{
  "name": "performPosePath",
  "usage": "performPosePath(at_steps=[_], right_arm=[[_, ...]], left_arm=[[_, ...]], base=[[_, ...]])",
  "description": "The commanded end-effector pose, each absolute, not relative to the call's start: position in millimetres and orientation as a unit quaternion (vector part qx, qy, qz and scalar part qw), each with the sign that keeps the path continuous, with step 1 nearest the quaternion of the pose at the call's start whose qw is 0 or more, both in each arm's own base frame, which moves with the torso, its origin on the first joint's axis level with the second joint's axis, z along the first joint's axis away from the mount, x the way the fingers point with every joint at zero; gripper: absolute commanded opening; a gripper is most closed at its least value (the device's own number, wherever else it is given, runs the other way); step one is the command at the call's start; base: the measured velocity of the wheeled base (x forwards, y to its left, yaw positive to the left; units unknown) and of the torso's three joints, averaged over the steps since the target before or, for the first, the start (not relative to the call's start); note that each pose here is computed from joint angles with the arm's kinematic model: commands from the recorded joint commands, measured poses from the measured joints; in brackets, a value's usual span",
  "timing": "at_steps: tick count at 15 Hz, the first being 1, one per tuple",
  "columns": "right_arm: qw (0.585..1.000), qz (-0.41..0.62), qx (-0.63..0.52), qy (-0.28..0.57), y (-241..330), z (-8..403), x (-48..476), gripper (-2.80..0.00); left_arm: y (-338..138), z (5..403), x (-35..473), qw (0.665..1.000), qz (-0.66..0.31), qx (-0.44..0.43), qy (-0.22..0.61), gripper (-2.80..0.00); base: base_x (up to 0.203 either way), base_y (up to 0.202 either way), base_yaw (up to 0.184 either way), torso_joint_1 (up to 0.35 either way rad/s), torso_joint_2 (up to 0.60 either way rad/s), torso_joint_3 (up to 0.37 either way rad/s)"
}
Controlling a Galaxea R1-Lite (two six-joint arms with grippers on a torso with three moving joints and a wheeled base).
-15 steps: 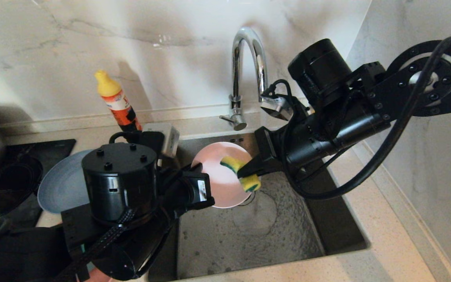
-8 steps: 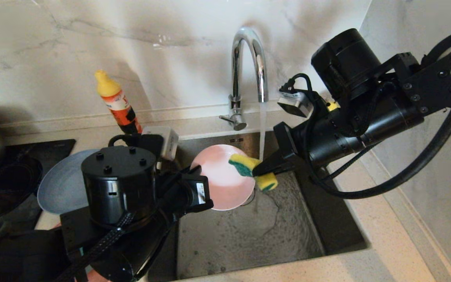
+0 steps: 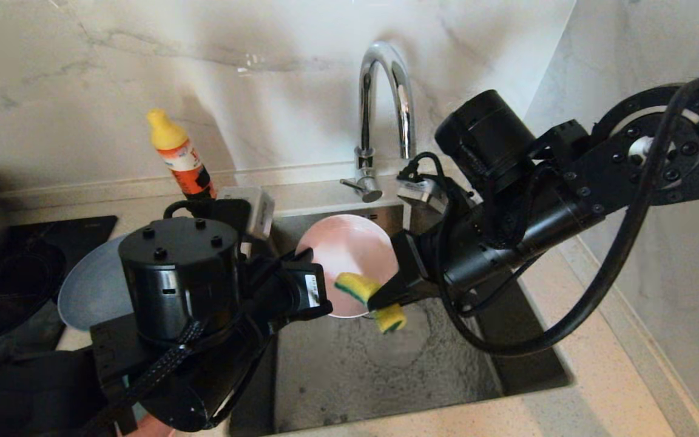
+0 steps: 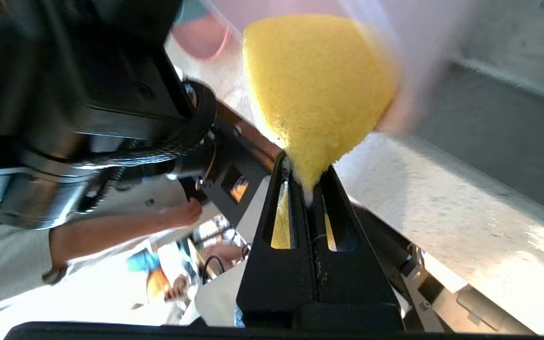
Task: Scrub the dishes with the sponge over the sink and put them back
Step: Wipe the bowl
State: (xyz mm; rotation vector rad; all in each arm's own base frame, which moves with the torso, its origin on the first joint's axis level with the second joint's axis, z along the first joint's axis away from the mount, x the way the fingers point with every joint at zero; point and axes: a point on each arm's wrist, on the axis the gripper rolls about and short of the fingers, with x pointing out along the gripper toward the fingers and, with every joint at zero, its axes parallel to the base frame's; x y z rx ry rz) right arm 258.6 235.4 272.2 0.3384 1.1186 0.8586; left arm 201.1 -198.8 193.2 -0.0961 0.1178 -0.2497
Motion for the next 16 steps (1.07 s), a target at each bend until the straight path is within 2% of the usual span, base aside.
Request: performPosePath(at_steps=[1, 5, 8, 16], right_arm=[[0.737, 0.396, 0.146, 0.528, 247.3, 262.0, 256.6, -2.8], [0.726, 0.41, 0.132, 0.536, 265.4, 255.7, 250.8, -2.8], [0.736, 0.426, 0.142, 0.506, 268.6, 271.4, 253.9, -2.8], [0.775, 0.397, 0.186, 0.455, 224.9, 294.4, 276.9, -2.8]], left_arm=[[-199.6, 195.1, 201.9, 0.99, -0.124, -0.055, 0.051, -2.8], [-200.7, 194.1, 202.8, 0.989, -0.124, -0.058, 0.052, -2.8], [-202.3, 189.0, 204.3, 0.989, -0.124, -0.051, 0.059, -2.8], [-200.6, 188.6, 202.7, 0.989, -0.124, -0.057, 0.054, -2.8]], base=[[0.0, 0.0, 0.0, 0.0, 0.0, 0.0], [0.0, 0.0, 0.0, 0.0, 0.0, 0.0], [0.0, 0.0, 0.0, 0.0, 0.0, 0.0], [0.0, 0.0, 0.0, 0.0, 0.0, 0.0]])
